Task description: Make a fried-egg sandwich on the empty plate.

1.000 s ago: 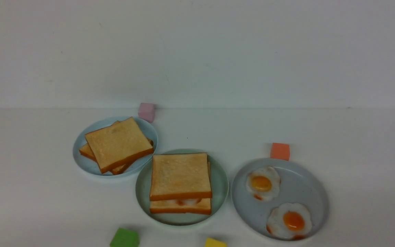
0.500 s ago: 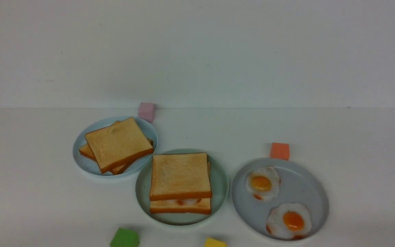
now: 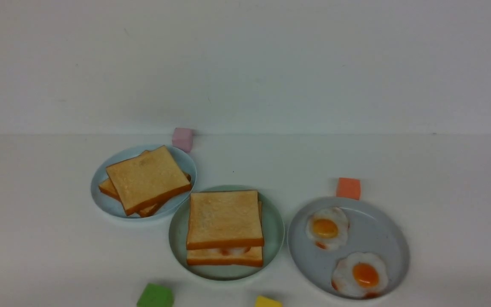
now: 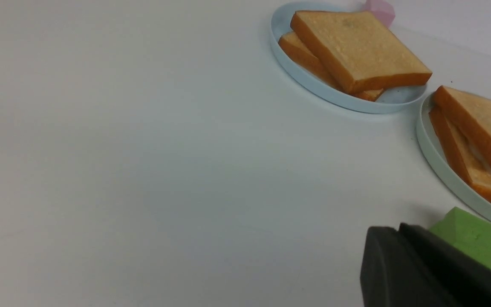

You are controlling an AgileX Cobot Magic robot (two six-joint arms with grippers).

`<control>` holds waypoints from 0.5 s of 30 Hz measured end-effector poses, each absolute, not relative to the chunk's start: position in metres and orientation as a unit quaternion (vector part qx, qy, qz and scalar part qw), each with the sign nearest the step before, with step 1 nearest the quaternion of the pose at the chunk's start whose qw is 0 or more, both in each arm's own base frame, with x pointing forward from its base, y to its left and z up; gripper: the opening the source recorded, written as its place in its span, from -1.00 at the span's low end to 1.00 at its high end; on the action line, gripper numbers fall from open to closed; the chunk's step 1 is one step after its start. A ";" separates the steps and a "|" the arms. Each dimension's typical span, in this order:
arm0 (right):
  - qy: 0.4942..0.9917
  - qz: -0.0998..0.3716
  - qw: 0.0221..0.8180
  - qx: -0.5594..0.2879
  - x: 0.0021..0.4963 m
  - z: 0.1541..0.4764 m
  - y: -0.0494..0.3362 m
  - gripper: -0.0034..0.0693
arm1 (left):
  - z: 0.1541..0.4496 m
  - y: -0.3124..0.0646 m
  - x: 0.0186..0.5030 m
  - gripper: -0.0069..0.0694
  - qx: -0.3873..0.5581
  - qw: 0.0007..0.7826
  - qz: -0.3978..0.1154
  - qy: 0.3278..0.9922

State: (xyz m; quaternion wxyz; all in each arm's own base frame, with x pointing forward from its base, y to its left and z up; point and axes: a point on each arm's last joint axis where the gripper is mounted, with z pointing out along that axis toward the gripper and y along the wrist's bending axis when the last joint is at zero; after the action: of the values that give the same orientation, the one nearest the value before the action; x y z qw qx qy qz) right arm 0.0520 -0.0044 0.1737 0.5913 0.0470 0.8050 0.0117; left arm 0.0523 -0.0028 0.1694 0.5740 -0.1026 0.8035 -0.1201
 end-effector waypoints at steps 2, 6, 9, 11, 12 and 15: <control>0.805 0.012 0.591 0.047 0.052 0.174 -0.004 -0.62 | 0.169 -0.003 0.052 -0.72 -0.103 0.574 -0.120 0.803; 0.805 0.012 0.591 0.047 0.052 0.174 -0.004 -0.61 | 0.169 -0.003 0.052 -0.72 -0.103 0.574 -0.120 0.803; 0.805 0.012 0.591 0.047 0.052 0.174 -0.004 -0.60 | 0.169 -0.003 0.052 -0.70 -0.103 0.574 -0.120 0.803; 0.805 0.012 0.591 0.047 0.052 0.174 -0.004 -0.59 | 0.169 -0.003 0.052 -0.70 -0.103 0.574 -0.120 0.803; 0.805 0.012 0.591 0.047 0.052 0.174 -0.004 -0.59 | 0.169 -0.003 0.052 -0.69 -0.103 0.574 -0.120 0.803; 0.805 0.012 0.591 0.047 0.052 0.174 -0.004 -0.58 | 0.169 -0.003 0.052 -0.69 -0.103 0.574 -0.120 0.803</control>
State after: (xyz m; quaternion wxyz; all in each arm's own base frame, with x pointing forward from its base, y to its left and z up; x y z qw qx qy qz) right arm 0.0520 -0.0044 0.1737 0.5915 0.0469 0.8049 0.0117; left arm 0.0523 -0.0028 0.1694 0.5740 -0.1026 0.8035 -0.1201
